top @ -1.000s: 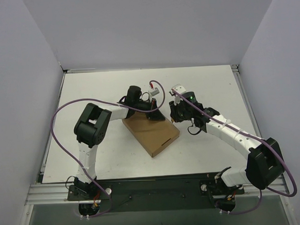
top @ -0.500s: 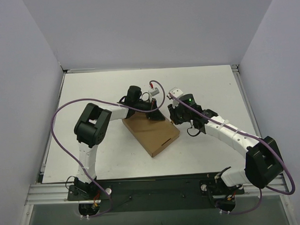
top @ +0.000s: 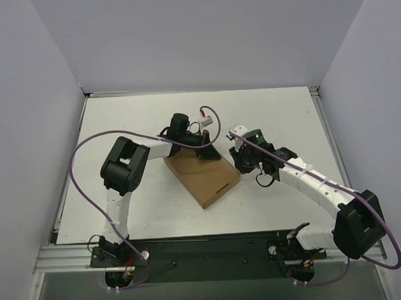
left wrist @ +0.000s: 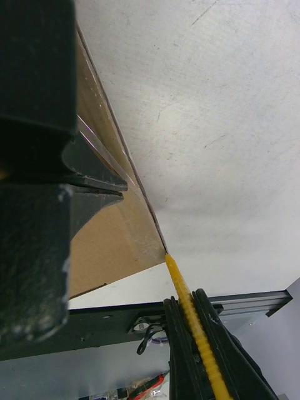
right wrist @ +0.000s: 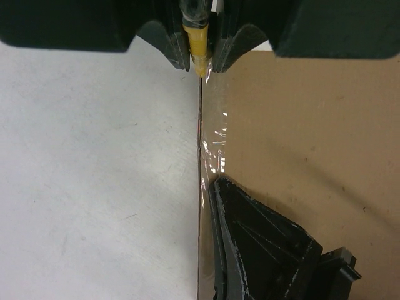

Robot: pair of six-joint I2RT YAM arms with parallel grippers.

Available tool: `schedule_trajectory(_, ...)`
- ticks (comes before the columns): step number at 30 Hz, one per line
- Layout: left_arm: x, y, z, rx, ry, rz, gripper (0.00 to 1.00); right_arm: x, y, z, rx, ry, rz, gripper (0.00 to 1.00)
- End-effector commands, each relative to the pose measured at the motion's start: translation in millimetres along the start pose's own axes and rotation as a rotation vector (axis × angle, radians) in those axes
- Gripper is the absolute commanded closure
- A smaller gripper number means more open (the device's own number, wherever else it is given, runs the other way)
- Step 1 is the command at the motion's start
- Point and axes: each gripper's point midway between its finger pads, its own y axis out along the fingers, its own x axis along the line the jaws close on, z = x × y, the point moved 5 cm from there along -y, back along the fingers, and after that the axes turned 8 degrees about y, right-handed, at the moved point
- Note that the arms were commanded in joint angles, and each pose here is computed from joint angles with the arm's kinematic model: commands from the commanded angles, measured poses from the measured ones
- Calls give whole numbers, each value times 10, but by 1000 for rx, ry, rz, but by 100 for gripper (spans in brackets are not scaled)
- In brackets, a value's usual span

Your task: Unpack the express box

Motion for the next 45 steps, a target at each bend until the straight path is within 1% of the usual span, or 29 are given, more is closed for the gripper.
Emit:
schedule_trajectory(1,443,-49,228,14,-50,-183,100,44,-203,259,112,-12,-19,100)
schedule_trajectory(5,370,-21,151,-10,-36,-137,100,49,-187,237,118,-29,-23,100)
schedule_trajectory(7,288,-32,-3,-41,-9,-117,100,51,-145,205,120,-46,-30,100)
schedule_trajectory(8,236,-50,-90,-57,3,-101,97,58,-133,166,109,-58,-39,100)
schedule_trajectory(9,147,-121,-321,-95,50,-95,96,59,-112,133,109,-67,-44,100)
schedule_trajectory(11,39,-238,-558,-130,75,-101,91,54,-95,92,107,-96,-53,100)
schedule_trajectory(12,-82,-363,-763,-159,110,-113,85,59,-82,70,108,-102,-61,100)
schedule_trajectory(14,-115,-623,-905,-185,134,-160,82,58,-72,53,109,-123,-69,100)
schedule_trajectory(15,-234,-777,-974,-183,132,-182,81,52,-53,55,116,-126,-68,100)
schedule_trajectory(17,-213,-1068,-852,-156,148,-253,82,36,-42,45,121,-127,-58,100)
schedule_trajectory(18,-341,-1219,-776,-126,119,-280,83,30,-22,53,128,-130,-55,100)
schedule_trajectory(19,-326,-1326,-490,-79,96,-314,89,22,-21,43,127,-133,-53,100)
schedule_trajectory(20,-315,-1522,-394,-76,74,-357,92,19,-19,39,127,-137,-52,100)
schedule_trajectory(21,-427,-1662,-239,-42,32,-388,96,20,-7,43,131,-138,-53,100)
schedule_trajectory(22,-414,-1767,-91,5,52,-431,100,18,2,45,134,-135,-54,100)
schedule_trajectory(24,-539,-1927,228,85,-21,-448,100,0,23,44,141,-100,-45,100)
schedule_trajectory(25,-560,-1962,286,111,9,-453,100,-19,31,35,138,-69,-40,100)
schedule_trajectory(28,-602,-1951,380,123,0,-451,100,-178,67,50,142,151,-51,100)
schedule_trajectory(29,-594,-1937,365,116,0,-443,100,-166,68,63,142,191,-99,100)
schedule_trajectory(30,-582,-1898,357,117,-11,-431,100,-210,64,118,147,207,-100,100)
schedule_trajectory(31,-580,-1877,312,111,-10,-423,100,-219,63,149,149,179,-110,100)
schedule_trajectory(32,-576,-1843,201,75,22,-400,100,-211,60,172,152,165,-114,100)
schedule_trajectory(34,-659,-1691,-17,39,95,-341,100,-222,64,213,159,161,-108,100)
schedule_trajectory(35,-679,-1608,-159,12,164,-320,100,-222,67,216,160,158,-110,100)
schedule_trajectory(37,-738,-1370,-319,17,223,-264,100,-209,82,193,154,156,-120,100)
schedule_trajectory(40,-631,-1136,-311,40,208,-202,100,-210,112,137,152,165,-122,100)
schedule_trajectory(43,-471,-966,-143,84,188,-152,100,-232,148,110,156,152,-115,100)
schedule_trajectory(44,-447,-880,32,137,146,-130,100,-252,158,119,160,148,-108,100)
schedule_trajectory(45,-417,-859,107,165,168,-123,100,-272,164,117,158,144,-100,100)
